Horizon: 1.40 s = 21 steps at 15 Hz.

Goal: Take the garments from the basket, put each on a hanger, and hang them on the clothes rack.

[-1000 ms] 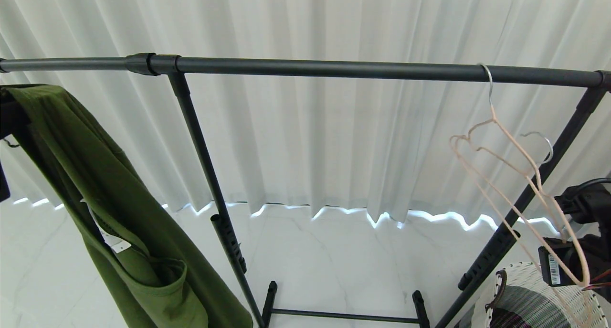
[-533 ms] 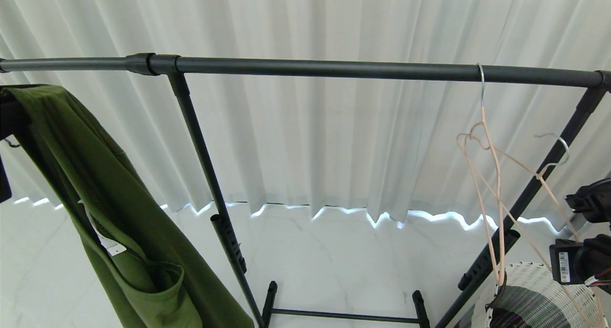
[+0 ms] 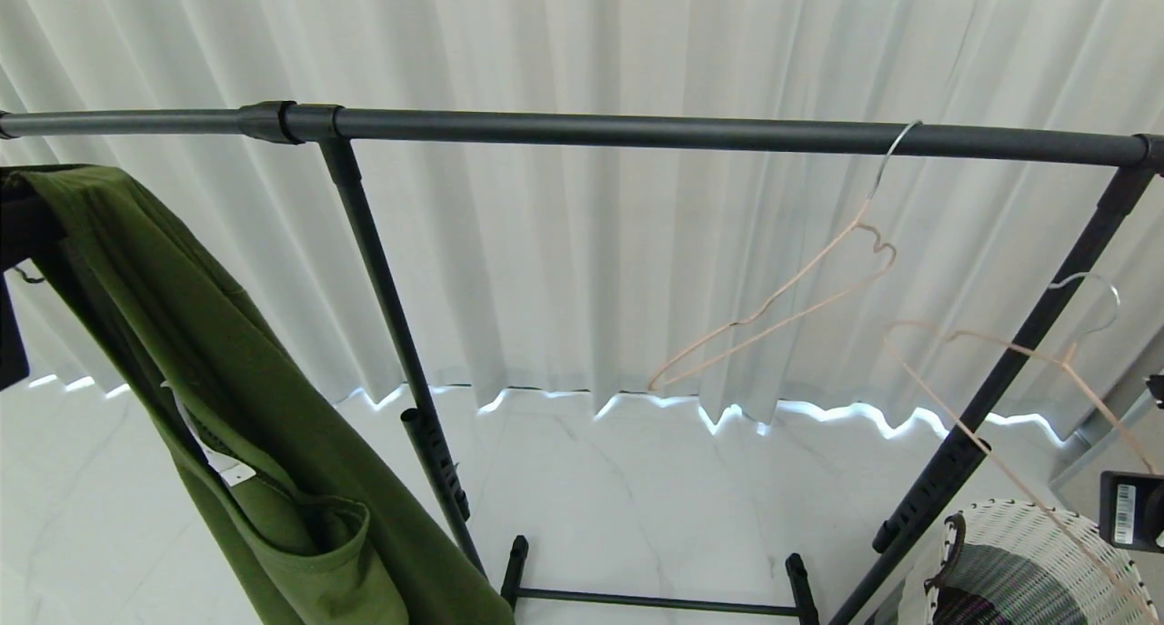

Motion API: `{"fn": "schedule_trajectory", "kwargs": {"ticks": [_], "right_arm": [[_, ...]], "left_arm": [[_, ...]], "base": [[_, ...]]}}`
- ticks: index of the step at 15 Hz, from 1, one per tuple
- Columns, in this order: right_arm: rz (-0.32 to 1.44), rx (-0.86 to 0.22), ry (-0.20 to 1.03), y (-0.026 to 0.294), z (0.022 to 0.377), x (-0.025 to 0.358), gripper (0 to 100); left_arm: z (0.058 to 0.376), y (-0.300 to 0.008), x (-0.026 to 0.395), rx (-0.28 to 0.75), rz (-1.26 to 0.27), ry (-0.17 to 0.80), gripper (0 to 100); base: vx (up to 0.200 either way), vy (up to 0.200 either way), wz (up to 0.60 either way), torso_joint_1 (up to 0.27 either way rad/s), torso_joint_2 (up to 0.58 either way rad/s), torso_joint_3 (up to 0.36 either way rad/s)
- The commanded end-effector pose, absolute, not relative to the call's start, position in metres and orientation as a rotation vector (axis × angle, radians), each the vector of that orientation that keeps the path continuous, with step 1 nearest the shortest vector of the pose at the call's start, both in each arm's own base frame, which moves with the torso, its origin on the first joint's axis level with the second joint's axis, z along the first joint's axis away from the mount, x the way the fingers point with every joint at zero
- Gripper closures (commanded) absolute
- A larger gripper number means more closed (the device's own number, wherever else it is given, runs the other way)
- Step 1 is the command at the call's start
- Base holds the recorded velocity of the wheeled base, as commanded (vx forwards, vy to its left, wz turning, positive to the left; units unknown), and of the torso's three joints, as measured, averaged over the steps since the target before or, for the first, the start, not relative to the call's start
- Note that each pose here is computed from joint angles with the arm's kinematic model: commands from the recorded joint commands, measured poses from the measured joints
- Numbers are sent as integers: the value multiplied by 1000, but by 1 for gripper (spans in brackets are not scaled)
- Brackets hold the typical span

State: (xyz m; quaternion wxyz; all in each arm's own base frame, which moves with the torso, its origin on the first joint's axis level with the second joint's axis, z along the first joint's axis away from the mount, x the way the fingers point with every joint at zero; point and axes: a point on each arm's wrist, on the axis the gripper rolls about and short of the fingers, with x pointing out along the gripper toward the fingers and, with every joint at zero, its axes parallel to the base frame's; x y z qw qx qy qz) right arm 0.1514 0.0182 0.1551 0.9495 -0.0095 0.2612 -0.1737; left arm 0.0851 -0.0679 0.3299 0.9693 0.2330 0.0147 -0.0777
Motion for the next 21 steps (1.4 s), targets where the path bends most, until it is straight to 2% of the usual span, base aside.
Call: {"fn": "schedule_trajectory", "kwargs": {"ticks": [1, 7, 9, 12, 14, 21], "right_arm": [[-360, 4, 505, 16, 161, 146, 100], [-335, 20, 460, 13, 170, 120, 100], [-312, -12, 434, 11, 174, 109, 100], [-144, -72, 358, 9, 184, 81, 100], [-119, -73, 321, 8, 186, 73, 100], [-81, -56, 269, 7, 192, 64, 100]], "left_arm": [[330, -68, 86, 471, -148, 33, 100], [325, -67, 86, 480, -148, 44, 100], [325, -67, 86, 481, -147, 46, 100], [322, -67, 87, 486, -149, 52, 100], [320, -66, 85, 490, -146, 56, 100], [319, -63, 85, 489, -133, 58, 100]], "base": [[0, 0, 0, 0, 0, 0], [0, 0, 0, 0, 0, 0], [0, 0, 0, 0, 0, 0], [0, 0, 0, 0, 0, 0], [0, 0, 0, 0, 0, 0], [-200, 0, 0, 4, 2, 2]]}}
